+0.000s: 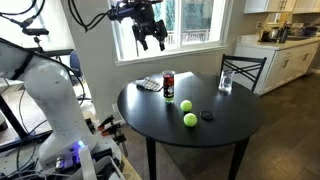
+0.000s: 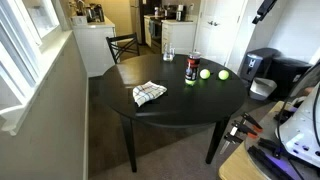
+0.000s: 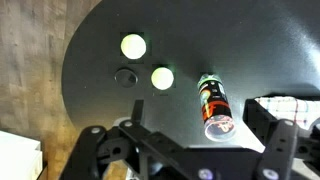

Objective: Put the tennis ball into the tube

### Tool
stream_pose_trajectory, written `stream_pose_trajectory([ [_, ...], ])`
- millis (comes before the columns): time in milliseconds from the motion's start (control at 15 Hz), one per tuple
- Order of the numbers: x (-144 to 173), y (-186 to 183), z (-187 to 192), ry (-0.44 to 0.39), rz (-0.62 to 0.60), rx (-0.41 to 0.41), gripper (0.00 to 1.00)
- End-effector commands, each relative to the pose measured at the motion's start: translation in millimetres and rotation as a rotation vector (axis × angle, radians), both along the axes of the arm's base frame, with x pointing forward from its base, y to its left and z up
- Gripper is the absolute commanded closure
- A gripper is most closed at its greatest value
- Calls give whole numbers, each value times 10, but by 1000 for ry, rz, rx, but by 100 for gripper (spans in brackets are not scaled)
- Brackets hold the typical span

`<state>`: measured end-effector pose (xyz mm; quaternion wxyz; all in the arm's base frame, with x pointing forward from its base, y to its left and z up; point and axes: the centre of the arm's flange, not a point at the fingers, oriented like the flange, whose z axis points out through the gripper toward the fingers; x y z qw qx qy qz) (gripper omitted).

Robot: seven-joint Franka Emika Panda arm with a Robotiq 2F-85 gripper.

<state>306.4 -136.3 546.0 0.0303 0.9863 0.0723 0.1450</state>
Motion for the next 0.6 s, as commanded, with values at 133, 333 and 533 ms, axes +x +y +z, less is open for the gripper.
stream_pose_trajectory([
  [133, 0, 0, 0, 0, 0, 0, 0],
  [333, 24, -30, -52, -3, 17, 13, 0],
  [533, 87, -162, -134, -21, 67, 45, 0],
])
